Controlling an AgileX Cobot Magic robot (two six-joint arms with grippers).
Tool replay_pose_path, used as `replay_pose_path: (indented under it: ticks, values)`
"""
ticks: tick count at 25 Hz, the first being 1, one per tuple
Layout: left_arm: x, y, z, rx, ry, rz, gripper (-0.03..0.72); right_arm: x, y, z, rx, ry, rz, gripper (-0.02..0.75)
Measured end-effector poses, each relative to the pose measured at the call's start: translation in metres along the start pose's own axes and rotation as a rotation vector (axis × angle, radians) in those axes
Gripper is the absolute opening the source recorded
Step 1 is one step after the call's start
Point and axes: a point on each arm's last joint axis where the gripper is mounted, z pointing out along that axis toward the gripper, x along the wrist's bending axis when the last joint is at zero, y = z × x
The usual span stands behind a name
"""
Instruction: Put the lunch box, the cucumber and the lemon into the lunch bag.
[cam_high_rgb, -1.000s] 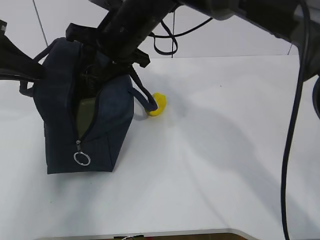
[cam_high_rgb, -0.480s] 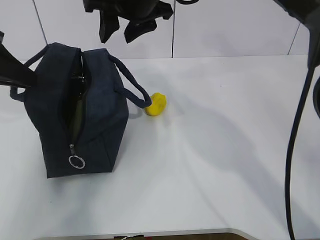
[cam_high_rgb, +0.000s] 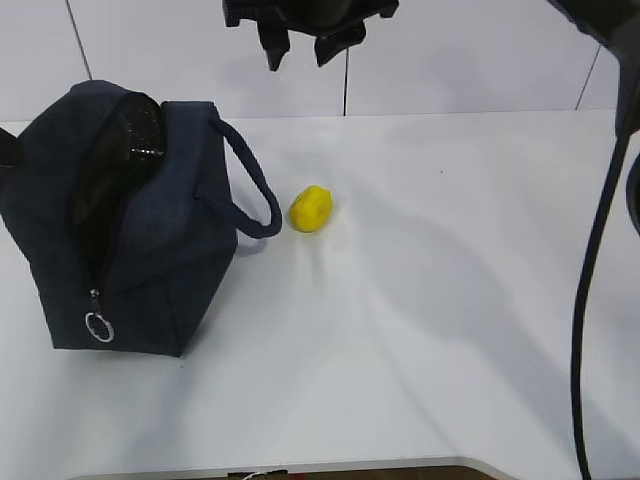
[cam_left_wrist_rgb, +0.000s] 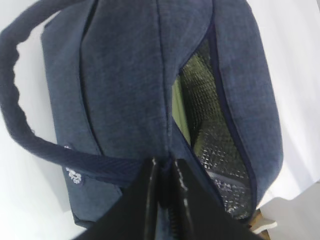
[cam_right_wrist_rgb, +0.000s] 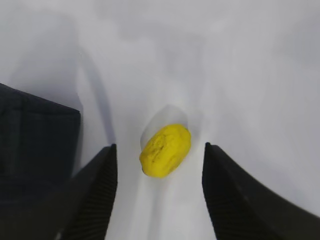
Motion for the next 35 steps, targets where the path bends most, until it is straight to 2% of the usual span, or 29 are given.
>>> replay_pose_path:
  ticks: [4, 9, 14, 16, 20, 35]
  values:
    - [0.001, -0.001, 0.000, 0.016, 0.016, 0.013, 0.011, -0.004, -0.007, 0.012, 0.035, -0.050, 0.053, 0.438]
    - [0.004, -0.004, 0.000, 0.041, 0.045, 0.038, 0.011, -0.004, -0.019, 0.033, 0.102, -0.065, 0.080, 0.449]
    - [0.004, -0.005, -0.001, 0.050, 0.052, 0.045, 0.011, 0.000, -0.031, 0.061, 0.163, -0.064, 0.196, 0.614]
    - [0.004, -0.005, -0.001, 0.051, 0.051, 0.045, 0.011, 0.001, -0.035, 0.070, 0.177, -0.079, 0.286, 0.647]
    - [0.005, -0.004, -0.001, 0.048, 0.054, 0.045, 0.011, 0.002, -0.039, 0.078, 0.189, -0.095, 0.382, 0.652]
    - [0.005, -0.004, -0.001, 0.041, 0.063, 0.048, 0.011, 0.000, -0.055, 0.113, 0.224, -0.169, 0.494, 0.652]
